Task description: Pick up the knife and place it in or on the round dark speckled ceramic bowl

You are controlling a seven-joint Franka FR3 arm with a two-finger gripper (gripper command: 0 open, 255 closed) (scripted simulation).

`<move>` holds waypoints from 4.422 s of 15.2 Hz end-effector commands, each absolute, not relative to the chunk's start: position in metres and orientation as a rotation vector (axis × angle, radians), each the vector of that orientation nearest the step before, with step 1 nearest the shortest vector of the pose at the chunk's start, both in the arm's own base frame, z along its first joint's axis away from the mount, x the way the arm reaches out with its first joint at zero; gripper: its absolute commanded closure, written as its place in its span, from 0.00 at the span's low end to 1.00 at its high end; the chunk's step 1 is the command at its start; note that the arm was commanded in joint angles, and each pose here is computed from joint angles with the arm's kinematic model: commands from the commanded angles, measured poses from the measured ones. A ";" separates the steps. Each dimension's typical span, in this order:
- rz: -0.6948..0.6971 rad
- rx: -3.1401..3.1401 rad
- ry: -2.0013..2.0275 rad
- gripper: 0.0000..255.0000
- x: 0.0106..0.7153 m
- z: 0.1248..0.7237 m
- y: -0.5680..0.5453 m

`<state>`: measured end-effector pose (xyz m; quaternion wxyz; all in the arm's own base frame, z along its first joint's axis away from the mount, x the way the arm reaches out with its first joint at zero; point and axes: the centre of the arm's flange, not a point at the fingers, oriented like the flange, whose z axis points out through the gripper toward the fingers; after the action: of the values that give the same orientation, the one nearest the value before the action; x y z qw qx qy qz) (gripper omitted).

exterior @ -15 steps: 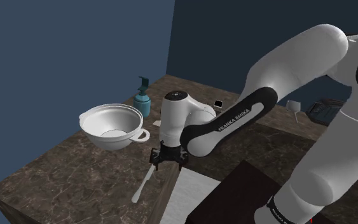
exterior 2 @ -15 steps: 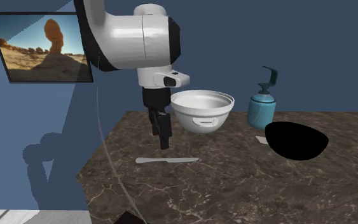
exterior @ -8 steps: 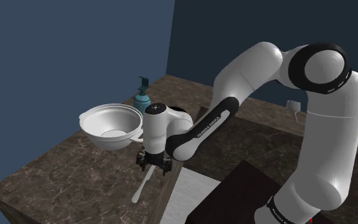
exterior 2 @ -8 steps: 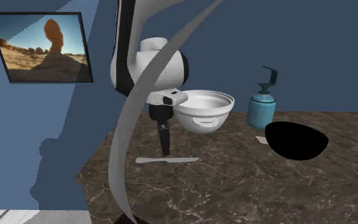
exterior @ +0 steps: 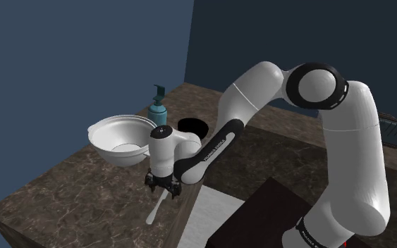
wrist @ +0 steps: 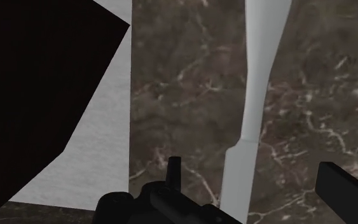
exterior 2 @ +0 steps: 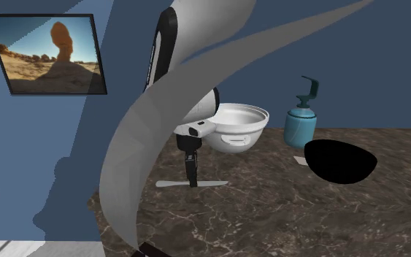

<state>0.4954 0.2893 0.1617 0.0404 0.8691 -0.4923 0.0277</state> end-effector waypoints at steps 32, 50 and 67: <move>0.086 2.662 -1.509 1.00 0.495 0.206 0.288; 0.086 2.662 -1.509 1.00 0.495 0.301 0.288; 0.086 2.662 -1.509 1.00 0.597 0.318 0.133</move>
<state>0.5888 0.1446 0.3209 0.0402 0.8685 -0.4933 0.0279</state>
